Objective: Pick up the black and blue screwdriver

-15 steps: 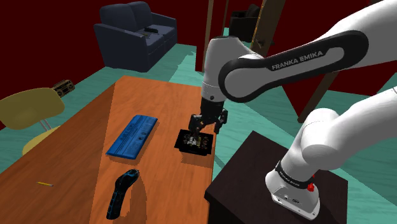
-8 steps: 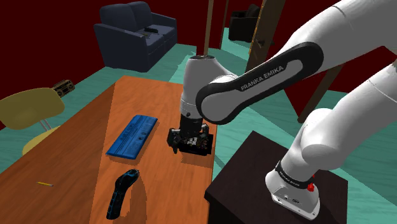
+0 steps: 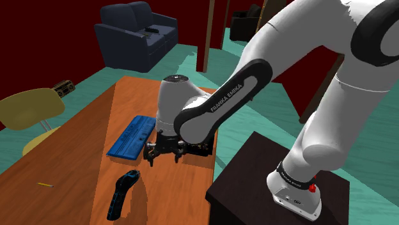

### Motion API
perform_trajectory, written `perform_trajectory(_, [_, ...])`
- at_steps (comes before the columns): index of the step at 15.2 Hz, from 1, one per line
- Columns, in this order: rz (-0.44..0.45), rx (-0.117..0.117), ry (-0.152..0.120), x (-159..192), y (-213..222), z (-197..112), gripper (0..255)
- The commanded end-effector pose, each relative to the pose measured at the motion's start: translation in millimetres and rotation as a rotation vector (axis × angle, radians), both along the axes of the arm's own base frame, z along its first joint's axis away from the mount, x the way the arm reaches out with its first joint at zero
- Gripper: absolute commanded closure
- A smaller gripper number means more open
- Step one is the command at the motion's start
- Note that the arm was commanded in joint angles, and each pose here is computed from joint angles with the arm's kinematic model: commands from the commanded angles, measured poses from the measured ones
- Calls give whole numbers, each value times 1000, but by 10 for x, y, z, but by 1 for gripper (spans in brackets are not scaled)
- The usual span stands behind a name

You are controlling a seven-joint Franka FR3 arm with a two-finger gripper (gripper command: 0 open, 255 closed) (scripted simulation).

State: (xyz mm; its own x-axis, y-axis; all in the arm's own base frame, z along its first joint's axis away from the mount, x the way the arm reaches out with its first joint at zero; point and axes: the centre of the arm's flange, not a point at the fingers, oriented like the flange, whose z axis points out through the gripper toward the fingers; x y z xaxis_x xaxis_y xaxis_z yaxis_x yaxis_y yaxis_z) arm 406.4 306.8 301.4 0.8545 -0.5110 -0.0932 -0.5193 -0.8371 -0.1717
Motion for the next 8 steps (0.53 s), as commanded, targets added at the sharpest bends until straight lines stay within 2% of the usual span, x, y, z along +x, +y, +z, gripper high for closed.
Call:
perform_trajectory(1, [-30,10,-5,105,200,-161,0])
perform_trajectory(8, [-125,36,-20,566,794,-609,0])
